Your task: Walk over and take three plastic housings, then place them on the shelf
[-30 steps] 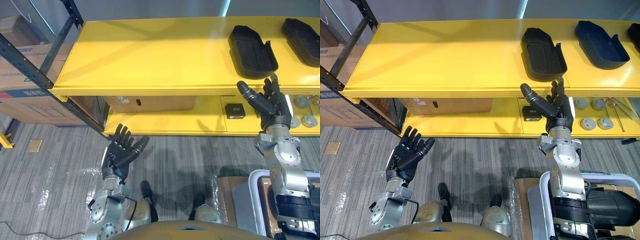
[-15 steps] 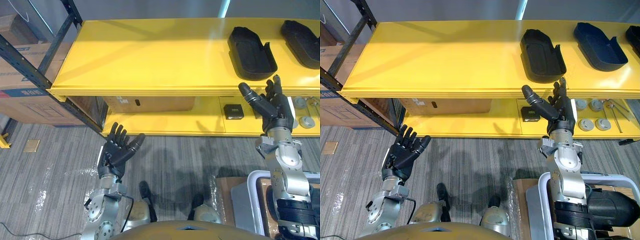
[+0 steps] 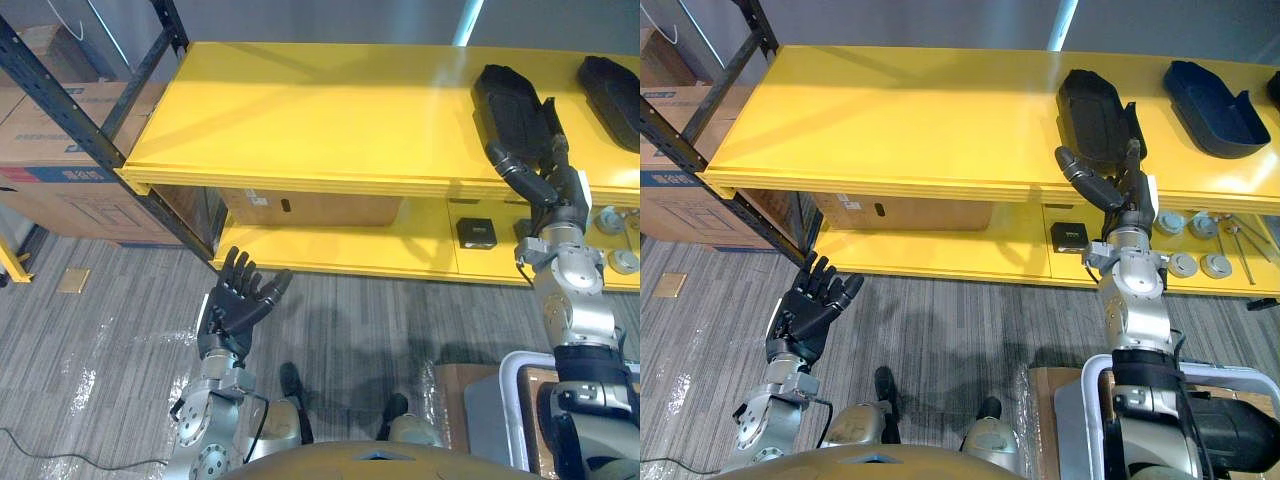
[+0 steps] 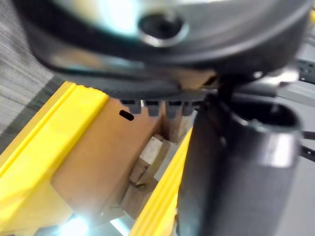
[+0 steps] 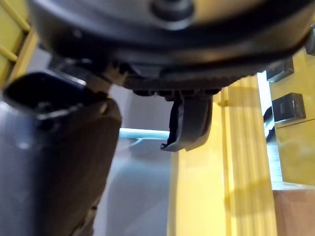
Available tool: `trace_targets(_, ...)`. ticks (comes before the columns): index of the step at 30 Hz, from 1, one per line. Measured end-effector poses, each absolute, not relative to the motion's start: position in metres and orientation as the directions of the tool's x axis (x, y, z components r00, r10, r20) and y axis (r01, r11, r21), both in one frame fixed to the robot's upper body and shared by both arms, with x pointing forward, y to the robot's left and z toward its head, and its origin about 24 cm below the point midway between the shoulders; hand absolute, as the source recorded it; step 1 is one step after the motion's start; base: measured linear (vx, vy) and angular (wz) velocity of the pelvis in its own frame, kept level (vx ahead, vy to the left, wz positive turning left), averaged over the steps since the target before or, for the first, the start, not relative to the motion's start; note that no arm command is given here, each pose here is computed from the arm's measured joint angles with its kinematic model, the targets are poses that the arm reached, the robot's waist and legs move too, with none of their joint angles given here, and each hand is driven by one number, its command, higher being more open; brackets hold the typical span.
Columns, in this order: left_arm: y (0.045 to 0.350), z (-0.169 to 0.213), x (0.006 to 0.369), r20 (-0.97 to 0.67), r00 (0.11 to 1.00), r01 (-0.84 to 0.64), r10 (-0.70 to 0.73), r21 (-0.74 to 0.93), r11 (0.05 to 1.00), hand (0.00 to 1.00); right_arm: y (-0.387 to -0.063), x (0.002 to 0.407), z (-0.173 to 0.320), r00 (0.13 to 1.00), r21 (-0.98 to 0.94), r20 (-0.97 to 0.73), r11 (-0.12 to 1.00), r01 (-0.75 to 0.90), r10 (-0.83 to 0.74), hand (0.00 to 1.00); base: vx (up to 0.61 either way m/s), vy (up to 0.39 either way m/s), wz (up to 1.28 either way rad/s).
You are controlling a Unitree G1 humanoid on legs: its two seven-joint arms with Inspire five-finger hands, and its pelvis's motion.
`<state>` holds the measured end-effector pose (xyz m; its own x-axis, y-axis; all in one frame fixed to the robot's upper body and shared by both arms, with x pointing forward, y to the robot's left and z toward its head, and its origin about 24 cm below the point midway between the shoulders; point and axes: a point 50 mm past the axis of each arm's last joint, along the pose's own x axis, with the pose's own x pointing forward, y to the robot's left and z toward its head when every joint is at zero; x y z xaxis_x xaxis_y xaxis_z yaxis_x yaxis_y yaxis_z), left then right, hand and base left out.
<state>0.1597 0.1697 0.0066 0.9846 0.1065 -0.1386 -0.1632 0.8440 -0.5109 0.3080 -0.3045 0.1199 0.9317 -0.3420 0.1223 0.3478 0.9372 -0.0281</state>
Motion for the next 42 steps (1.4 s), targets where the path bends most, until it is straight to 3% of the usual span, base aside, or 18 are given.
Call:
trace_targets(13,0.162,0.007,0.162,-0.135,0.99,-0.104,0.041,-0.503,0.858,1.0,-0.316,0.351,0.132,0.96,-0.084,0.0,0.956,0.28,-0.281,1.0,-0.02,0.021,0.06)
trace_targets(26,0.162,0.008,0.162,-0.123,0.992,-0.074,0.014,-0.503,0.861,1.0,-0.308,0.361,0.145,0.974,-0.143,0.034,0.964,0.226,-0.223,1.0,0.01,0.001,0.03)
trace_targets(34,0.161,0.008,0.162,-0.118,0.993,-0.083,0.025,-0.517,0.852,1.0,-0.294,0.324,0.151,0.959,-0.208,0.21,0.95,0.233,-0.189,1.0,0.04,-0.004,-0.08)
trace_targets(42,0.163,0.008,0.162,-0.118,0.992,-0.093,0.037,-0.512,0.854,1.0,-0.297,0.299,0.109,0.964,-0.271,0.093,0.926,0.264,-0.248,1.0,0.01,0.003,-0.14)
